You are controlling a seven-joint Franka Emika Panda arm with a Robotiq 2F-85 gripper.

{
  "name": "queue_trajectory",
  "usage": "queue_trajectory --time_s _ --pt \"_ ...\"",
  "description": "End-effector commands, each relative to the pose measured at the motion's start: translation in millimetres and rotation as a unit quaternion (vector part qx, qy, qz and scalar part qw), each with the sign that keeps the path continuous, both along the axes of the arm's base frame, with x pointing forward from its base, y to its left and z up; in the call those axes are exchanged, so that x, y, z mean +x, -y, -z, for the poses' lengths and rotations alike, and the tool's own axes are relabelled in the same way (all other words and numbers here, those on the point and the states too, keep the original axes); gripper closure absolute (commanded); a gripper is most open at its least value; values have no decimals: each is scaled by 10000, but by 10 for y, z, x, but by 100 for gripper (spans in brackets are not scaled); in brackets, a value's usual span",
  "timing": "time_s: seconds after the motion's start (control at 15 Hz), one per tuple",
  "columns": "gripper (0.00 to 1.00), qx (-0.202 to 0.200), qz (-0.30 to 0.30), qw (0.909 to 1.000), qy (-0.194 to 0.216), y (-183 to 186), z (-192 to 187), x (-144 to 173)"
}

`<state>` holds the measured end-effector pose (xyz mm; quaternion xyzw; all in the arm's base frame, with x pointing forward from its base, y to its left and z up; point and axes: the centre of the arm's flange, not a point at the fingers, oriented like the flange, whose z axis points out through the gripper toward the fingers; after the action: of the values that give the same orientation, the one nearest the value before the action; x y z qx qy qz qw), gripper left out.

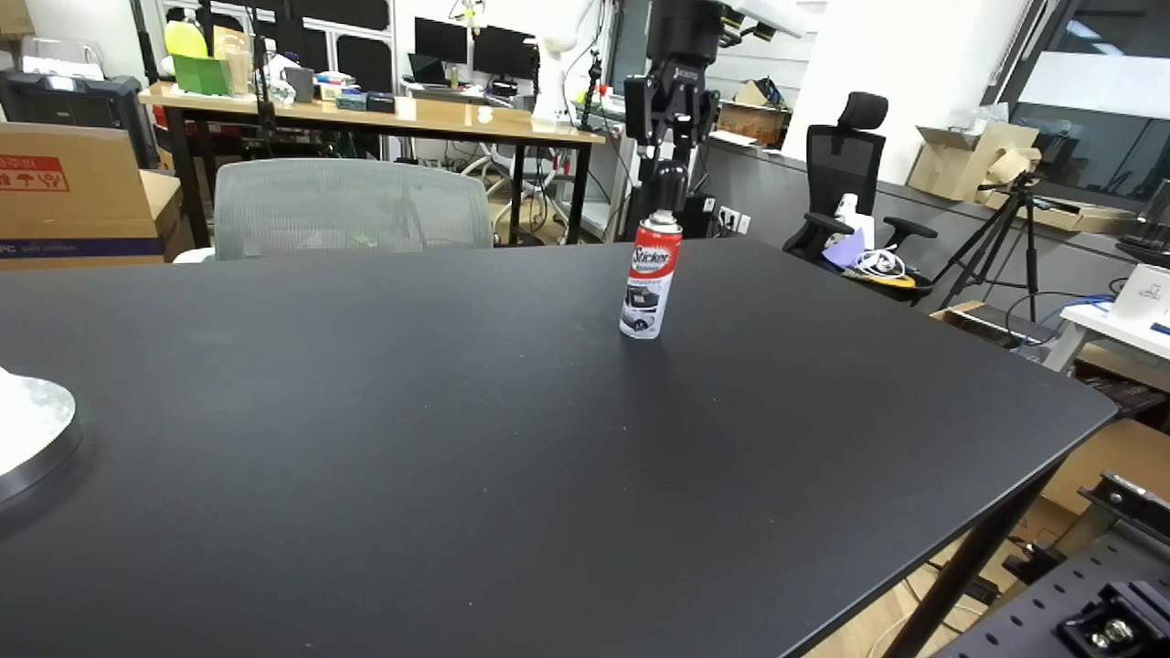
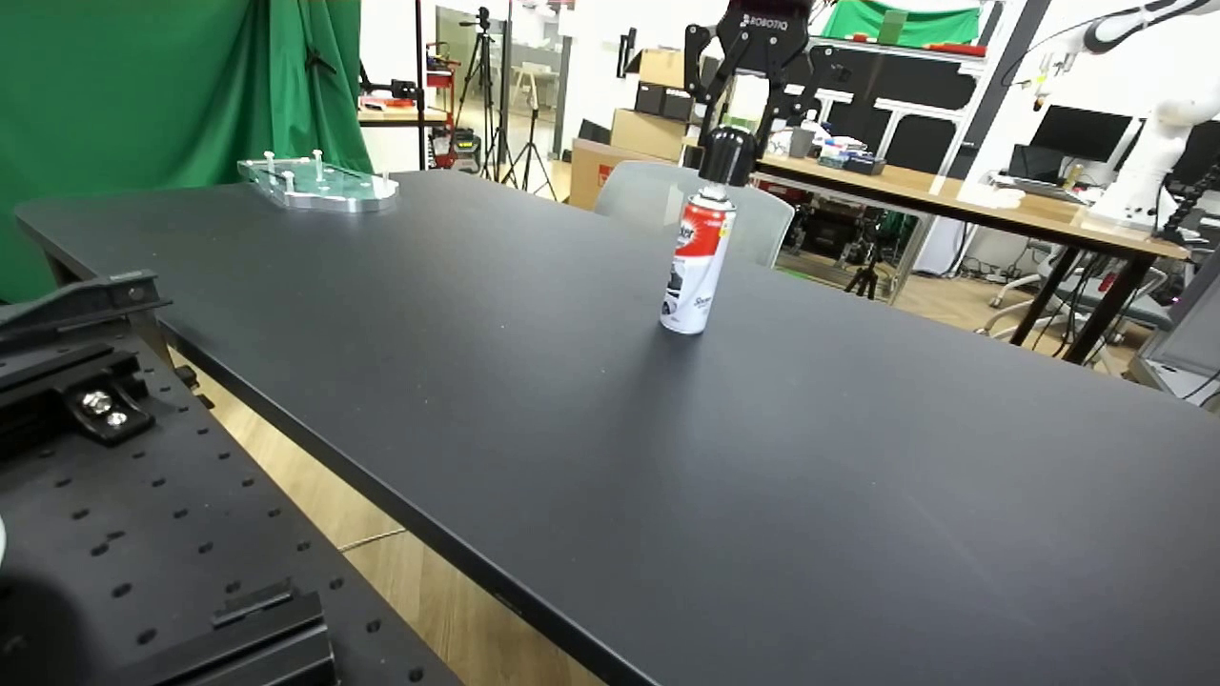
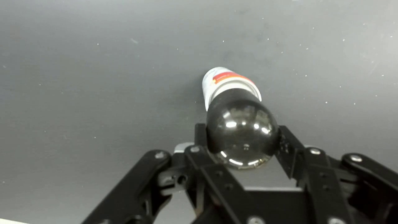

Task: Put the black lid on the white spray can

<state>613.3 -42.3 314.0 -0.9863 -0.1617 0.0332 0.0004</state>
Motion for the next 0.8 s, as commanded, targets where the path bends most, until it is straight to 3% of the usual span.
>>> queue_trajectory --time_s 0.0,0.73 --pt "68 41 42 10000 -3 -104 -2 138" --pt "68 -119 187 9997 -59 -98 86 16"
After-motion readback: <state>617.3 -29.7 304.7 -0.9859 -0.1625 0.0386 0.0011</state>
